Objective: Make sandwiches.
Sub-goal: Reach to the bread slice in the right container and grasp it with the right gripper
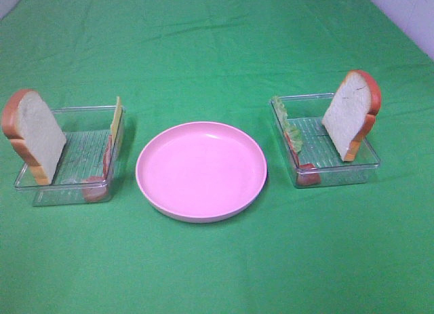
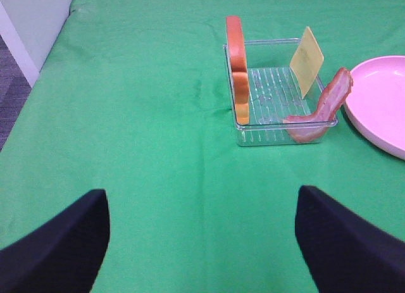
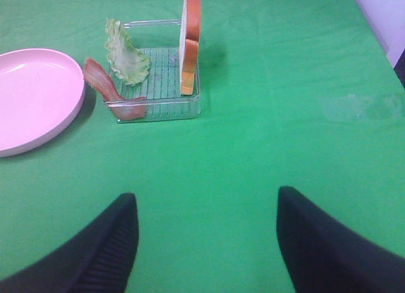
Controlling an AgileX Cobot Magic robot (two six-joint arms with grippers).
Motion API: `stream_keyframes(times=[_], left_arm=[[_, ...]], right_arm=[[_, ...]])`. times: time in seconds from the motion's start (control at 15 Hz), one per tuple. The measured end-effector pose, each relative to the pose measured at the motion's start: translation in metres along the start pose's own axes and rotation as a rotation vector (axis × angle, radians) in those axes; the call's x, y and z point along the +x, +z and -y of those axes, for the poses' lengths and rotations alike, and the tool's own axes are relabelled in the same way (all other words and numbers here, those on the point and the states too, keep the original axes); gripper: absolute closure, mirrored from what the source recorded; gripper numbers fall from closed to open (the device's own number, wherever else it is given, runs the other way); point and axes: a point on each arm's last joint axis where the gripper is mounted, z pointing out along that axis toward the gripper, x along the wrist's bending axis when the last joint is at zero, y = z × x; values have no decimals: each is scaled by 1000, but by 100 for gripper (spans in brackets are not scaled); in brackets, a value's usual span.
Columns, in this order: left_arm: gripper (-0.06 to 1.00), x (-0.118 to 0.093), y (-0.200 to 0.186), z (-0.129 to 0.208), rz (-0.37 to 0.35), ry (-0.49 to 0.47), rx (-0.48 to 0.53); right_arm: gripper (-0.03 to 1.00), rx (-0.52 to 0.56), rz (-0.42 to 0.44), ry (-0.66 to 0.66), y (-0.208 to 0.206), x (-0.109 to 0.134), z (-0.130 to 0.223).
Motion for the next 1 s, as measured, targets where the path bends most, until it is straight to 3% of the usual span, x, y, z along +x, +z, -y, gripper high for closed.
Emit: stream_keyframes(times=[1.0], left_arm=[[18,0,0,0,0,0,0]], right_arm=[[36,0,0,0,0,0,0]])
